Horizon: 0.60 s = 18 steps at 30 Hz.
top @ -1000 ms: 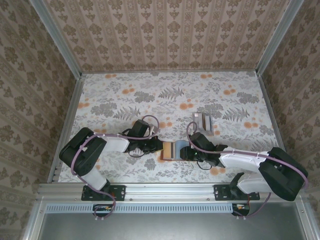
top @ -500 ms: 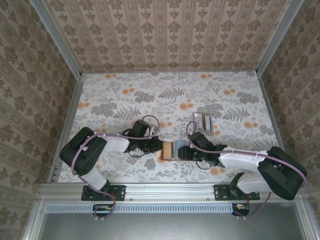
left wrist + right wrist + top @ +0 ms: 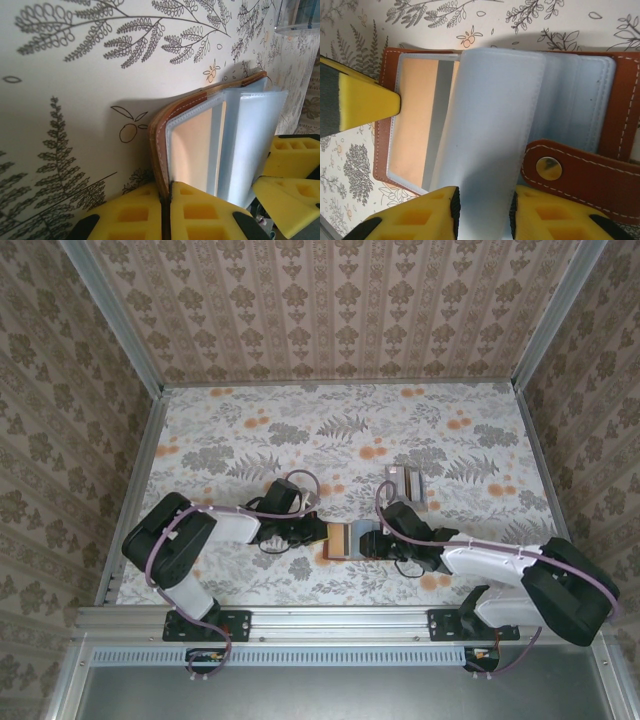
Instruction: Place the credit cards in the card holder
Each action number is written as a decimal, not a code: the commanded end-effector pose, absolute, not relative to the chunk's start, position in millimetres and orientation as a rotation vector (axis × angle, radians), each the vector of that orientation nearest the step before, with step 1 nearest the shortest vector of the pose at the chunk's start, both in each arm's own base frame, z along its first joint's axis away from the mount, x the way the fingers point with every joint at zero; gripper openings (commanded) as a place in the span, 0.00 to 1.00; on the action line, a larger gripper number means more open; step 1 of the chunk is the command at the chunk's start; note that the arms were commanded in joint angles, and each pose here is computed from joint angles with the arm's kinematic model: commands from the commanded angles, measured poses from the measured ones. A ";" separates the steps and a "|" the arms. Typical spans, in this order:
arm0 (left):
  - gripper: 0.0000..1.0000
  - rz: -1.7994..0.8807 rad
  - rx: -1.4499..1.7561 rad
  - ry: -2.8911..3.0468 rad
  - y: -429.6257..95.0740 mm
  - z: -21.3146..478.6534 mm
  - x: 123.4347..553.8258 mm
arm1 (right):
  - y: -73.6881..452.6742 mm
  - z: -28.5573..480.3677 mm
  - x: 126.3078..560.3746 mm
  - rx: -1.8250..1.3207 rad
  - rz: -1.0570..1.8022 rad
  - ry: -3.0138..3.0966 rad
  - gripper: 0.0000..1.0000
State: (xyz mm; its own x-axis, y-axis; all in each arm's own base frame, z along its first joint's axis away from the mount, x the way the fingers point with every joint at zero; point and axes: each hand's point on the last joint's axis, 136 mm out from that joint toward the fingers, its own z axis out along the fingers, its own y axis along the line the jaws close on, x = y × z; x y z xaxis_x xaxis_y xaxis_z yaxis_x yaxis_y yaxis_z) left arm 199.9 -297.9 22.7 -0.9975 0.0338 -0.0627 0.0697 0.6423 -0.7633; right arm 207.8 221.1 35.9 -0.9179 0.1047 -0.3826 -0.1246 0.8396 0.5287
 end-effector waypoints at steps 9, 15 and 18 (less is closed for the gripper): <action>0.10 -1.236 0.058 2.881 -292.3 8.6 194.0 | 220.5 58.9 214.8 -0.042 0.823 2.552 0.45; 0.10 -1.234 0.059 2.876 -291.3 10.4 193.2 | 220.2 69.5 217.1 -0.041 0.844 2.512 0.44; 0.10 -1.233 0.060 2.874 -291.1 10.7 193.3 | 220.3 73.4 217.5 -0.036 0.864 2.492 0.38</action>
State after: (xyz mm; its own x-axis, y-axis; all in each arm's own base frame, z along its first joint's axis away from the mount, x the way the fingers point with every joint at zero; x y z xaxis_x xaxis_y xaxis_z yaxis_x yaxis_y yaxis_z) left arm 200.5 -299.2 23.0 -0.9974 0.0360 -0.0617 0.0704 0.6412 -0.7641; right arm 216.2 219.0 63.5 -0.8836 0.1314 -0.4495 -0.1638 0.8125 0.5595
